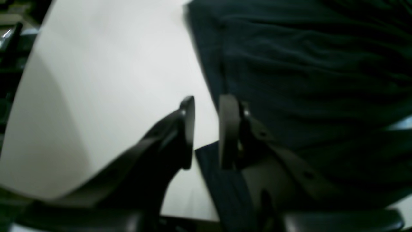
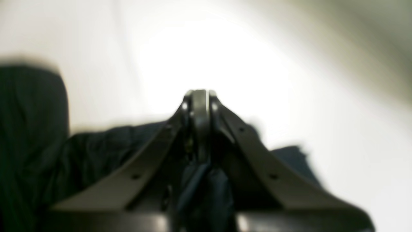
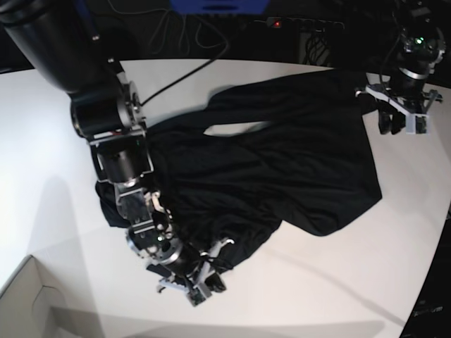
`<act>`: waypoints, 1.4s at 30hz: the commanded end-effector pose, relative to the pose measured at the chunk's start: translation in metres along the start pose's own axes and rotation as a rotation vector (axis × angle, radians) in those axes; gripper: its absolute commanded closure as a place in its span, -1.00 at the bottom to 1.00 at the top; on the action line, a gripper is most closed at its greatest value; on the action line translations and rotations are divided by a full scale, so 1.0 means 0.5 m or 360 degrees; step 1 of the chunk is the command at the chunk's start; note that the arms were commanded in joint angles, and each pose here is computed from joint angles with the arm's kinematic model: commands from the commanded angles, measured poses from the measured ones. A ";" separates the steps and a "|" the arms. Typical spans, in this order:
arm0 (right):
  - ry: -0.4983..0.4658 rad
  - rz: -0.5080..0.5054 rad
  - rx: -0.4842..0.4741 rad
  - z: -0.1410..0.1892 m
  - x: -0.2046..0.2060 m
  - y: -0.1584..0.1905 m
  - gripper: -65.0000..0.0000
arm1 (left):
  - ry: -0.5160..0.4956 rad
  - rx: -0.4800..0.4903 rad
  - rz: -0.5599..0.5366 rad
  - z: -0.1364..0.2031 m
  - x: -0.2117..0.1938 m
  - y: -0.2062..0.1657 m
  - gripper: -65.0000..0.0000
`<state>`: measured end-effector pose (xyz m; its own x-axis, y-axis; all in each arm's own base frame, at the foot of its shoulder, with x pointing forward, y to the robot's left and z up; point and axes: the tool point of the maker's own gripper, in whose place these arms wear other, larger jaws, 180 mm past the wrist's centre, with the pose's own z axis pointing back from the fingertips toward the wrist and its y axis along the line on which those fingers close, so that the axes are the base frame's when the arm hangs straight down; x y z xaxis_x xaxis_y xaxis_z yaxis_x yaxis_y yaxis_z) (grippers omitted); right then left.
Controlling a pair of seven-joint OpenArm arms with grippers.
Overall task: Layout the t-shirt on the table in an organized manner, then fold the t-shirt properly
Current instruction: 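Grasp the shirt's bunched edge with the right gripper and drag it, then drag the grasped sleeve with the right gripper across the shirt body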
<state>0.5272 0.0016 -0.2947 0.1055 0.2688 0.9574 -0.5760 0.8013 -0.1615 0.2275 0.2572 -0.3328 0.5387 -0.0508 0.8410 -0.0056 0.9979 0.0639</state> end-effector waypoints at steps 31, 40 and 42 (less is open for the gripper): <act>0.0671 -0.0514 -0.0994 0.512 -0.415 -0.355 1.00 | -0.0346 -0.0432 -0.0086 -0.098 0.175 -0.192 0.59; 0.0303 -0.0339 -0.1211 0.561 -0.247 -0.369 1.00 | -0.0321 -0.0452 -0.0069 -0.100 0.162 -0.198 0.59; 0.0259 -0.0296 -0.1114 0.510 -0.215 -0.335 1.00 | -0.0294 -0.0448 -0.0067 -0.094 0.147 -0.196 0.59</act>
<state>0.3992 -0.2987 -0.3238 0.3441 0.1213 0.9311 0.1114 0.9793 -0.1687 0.3047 0.1571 -0.3151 0.4136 -0.0804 0.9069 0.2572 0.9658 -0.0317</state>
